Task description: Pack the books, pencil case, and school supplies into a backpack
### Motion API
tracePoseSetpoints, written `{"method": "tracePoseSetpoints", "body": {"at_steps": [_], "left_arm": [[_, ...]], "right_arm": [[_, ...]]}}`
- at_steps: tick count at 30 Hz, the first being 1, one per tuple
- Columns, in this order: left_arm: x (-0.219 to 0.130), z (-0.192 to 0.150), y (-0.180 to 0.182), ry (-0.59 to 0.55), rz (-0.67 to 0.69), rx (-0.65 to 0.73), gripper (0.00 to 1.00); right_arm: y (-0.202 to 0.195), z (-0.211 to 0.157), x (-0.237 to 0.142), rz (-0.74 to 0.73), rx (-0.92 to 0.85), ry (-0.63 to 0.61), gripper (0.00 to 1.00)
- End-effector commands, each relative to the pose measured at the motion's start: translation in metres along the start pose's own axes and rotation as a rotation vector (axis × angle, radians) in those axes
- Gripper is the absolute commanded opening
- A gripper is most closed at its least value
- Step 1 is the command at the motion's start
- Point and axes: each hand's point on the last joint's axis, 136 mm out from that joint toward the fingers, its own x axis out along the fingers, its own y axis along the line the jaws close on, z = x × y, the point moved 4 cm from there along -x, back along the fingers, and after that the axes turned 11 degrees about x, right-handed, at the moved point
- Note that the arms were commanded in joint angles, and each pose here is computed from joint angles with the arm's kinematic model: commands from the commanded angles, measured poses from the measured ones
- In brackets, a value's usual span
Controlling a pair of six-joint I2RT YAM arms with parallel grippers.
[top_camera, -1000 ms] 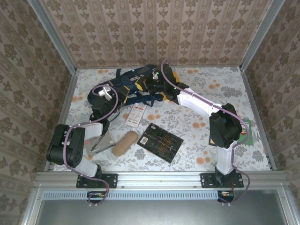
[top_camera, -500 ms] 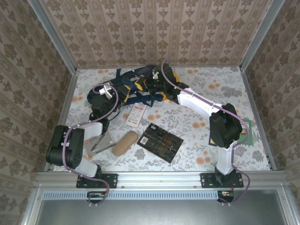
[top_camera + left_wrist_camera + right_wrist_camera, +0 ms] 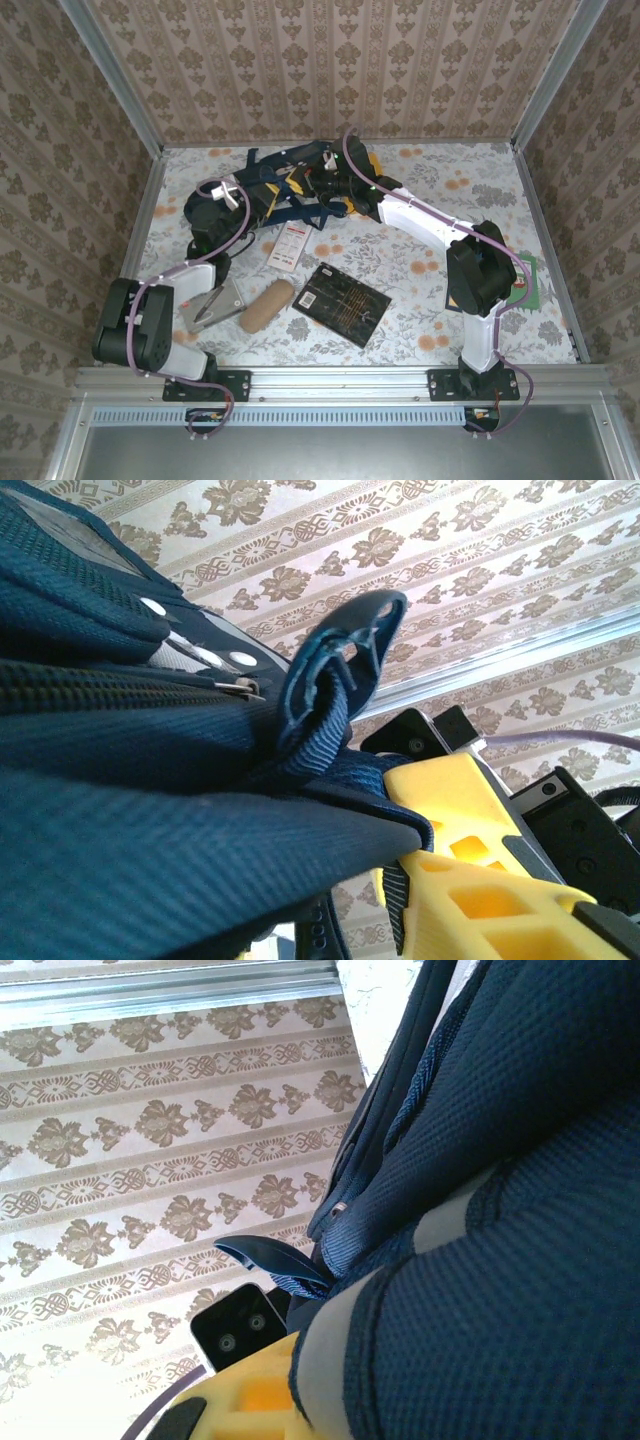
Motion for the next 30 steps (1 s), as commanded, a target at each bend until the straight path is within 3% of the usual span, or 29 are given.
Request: {"method": "tracePoseSetpoints", "body": {"at_steps": [1, 11, 14, 22, 30], "left_arm": [[-0.004, 0.009, -0.03, 0.002, -0.061, 0.111, 0.43], [-0.012, 0.002, -0.022, 0.092, 0.092, 0.247, 0.39], [-0.01, 0.002, -0.018, 0.107, 0.117, 0.282, 0.32], [-0.012, 0.003, -0.014, 0.118, 0.147, 0.31, 0.45], [-0.032, 0.013, -0.008, 0.083, 0.198, 0.319, 0.42]], "right_arm": [[0.03, -0.032, -0.008, 0.077, -0.05, 0.116, 0.0], [0.033, -0.034, -0.007, 0.084, -0.057, 0.122, 0.0], [0.036, -0.035, -0.007, 0.09, -0.061, 0.127, 0.0], [0.032, -0.035, -0.007, 0.083, -0.059, 0.127, 0.0], [0.031, -0.034, -0.005, 0.082, -0.056, 0.127, 0.0]]}}
